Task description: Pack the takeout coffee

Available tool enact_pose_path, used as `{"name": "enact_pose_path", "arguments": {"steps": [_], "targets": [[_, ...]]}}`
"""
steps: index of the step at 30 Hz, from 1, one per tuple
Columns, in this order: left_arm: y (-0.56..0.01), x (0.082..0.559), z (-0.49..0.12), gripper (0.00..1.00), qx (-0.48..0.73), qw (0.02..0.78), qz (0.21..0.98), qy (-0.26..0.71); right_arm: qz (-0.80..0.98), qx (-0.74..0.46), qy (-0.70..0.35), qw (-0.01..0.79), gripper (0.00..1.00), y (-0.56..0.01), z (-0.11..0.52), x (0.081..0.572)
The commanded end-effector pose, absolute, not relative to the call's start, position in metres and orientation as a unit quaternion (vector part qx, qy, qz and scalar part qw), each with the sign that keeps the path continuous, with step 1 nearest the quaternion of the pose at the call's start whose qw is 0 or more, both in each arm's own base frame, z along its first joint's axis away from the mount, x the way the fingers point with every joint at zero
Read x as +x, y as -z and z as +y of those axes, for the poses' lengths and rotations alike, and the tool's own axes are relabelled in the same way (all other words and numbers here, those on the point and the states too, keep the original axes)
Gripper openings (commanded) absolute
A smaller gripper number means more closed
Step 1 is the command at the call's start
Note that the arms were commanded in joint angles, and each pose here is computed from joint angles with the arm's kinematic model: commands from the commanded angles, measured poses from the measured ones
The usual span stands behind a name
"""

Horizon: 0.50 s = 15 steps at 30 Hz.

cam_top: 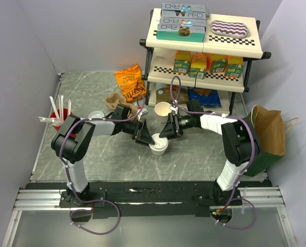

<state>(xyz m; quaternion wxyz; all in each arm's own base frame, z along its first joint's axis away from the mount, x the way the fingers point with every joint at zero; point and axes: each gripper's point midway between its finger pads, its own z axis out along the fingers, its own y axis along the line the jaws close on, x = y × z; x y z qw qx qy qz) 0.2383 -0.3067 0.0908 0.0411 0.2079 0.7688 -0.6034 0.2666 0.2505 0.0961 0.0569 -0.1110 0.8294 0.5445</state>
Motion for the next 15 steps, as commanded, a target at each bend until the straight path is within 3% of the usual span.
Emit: {"name": "enact_pose_path", "arguments": {"steps": [1, 15], "targets": [[-0.080, 0.265, -0.308, 0.92, 0.230, 0.129, 0.793, 0.549, 0.860, -0.145, -0.480, 0.096, 0.69, -0.084, 0.241, 0.262], [-0.126, 0.280, -0.308, 0.99, 0.277, 0.165, 0.791, 0.520, 0.833, -0.221, -0.482, 0.162, 0.78, -0.133, 0.238, 0.264]]}}
